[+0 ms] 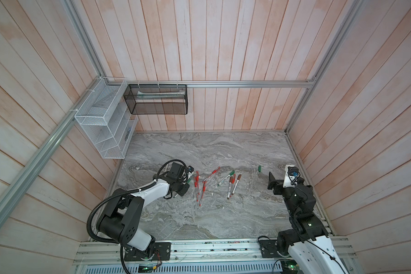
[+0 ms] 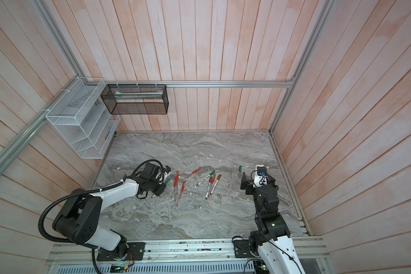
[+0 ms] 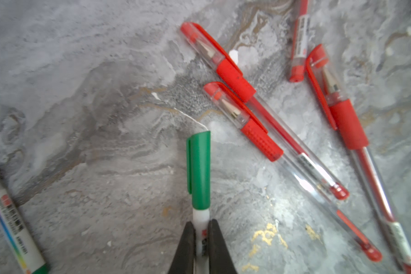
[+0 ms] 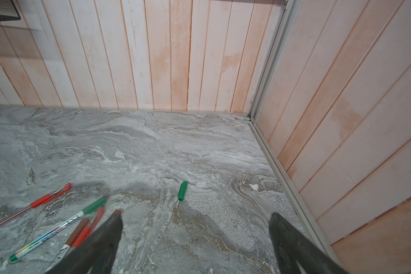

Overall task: Remove pen caps from pens
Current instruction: Pick up the pen from the center of the table, then open the pen cap on the pen.

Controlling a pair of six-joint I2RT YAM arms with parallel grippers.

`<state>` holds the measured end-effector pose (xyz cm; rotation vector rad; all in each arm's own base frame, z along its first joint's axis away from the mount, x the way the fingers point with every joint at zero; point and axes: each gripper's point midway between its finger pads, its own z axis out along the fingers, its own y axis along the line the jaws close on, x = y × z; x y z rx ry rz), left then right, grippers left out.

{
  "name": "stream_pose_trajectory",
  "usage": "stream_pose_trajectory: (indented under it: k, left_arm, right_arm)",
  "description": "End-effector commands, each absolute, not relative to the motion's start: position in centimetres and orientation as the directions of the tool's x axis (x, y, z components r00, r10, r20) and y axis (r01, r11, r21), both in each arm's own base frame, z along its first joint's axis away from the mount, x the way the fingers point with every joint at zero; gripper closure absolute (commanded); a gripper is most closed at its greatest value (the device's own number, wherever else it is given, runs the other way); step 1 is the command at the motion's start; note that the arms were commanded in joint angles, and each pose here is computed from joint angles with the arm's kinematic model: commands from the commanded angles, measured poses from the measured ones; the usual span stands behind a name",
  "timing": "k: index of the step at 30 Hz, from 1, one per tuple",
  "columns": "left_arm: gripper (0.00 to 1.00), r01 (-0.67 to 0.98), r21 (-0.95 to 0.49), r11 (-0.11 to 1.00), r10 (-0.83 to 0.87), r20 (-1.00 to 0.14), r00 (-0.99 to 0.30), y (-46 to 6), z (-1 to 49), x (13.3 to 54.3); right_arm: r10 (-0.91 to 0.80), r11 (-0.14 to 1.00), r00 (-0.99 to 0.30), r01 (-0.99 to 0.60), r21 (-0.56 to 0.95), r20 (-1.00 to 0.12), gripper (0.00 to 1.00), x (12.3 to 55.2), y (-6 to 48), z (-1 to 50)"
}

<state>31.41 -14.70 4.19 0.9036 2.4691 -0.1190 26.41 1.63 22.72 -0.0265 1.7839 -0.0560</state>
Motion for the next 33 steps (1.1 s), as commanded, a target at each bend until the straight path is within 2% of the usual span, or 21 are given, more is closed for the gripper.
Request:
stream_pose_trajectory:
  k: [1, 4, 8, 13, 17, 21, 25, 33]
  left_arm:
    - [0.99, 0.619, 0.051, 0.784, 0.532, -0.568, -0.628, -15.2, 6.4, 32.0]
    - [1.00, 0.623, 0.051, 0.780, 0.512, -0.624, -0.590, -15.8, 9.3, 33.0]
    - [1.00, 0.625, 0.087, 0.776, 0.494, -0.700, -0.515, -16.5, 13.8, 34.7]
    - [1.00, 0.655, 0.075, 0.752, 0.444, -0.793, -0.418, -18.5, 19.2, 36.4]
    - [1.00, 0.722, -0.008, 0.692, 0.366, -0.858, -0.361, -20.8, 22.4, 35.9]
    - [1.00, 0.765, -0.206, 0.610, 0.256, -0.862, -0.437, -22.4, 22.6, 34.0]
    - [1.00, 0.780, -0.402, 0.479, 0.123, -0.849, -0.514, -22.3, 22.5, 31.7]
    - [1.00, 0.848, -0.399, 0.348, 0.117, -0.879, -0.462, -21.6, 22.4, 29.4]
  right_arm:
    - [-0.042, 0.998, -0.217, -0.057, -0.030, -0.975, 0.03, 27.0, 3.1, 24.1]
    - [0.032, 0.990, -0.250, -0.122, 0.064, -0.968, 0.03, 27.9, 4.8, 25.1]
    - [0.189, 0.961, -0.226, -0.158, 0.228, -0.956, 0.02, 29.0, 6.2, 27.1]
    - [0.405, 0.862, -0.219, -0.231, 0.451, -0.888, 0.02, 30.2, 8.8, 29.1]
    - [0.491, 0.771, -0.239, -0.328, 0.546, -0.838, 0.05, 30.9, 12.2, 30.8]
    - [0.563, 0.674, -0.275, -0.394, 0.625, -0.780, 0.11, 31.6, 15.5, 31.9]
    - [0.576, 0.579, -0.347, -0.467, 0.669, -0.740, 0.15, 32.1, 19.7, 31.9]
    - [0.567, 0.426, -0.465, -0.541, 0.726, -0.679, 0.23, 32.5, 25.9, 30.9]
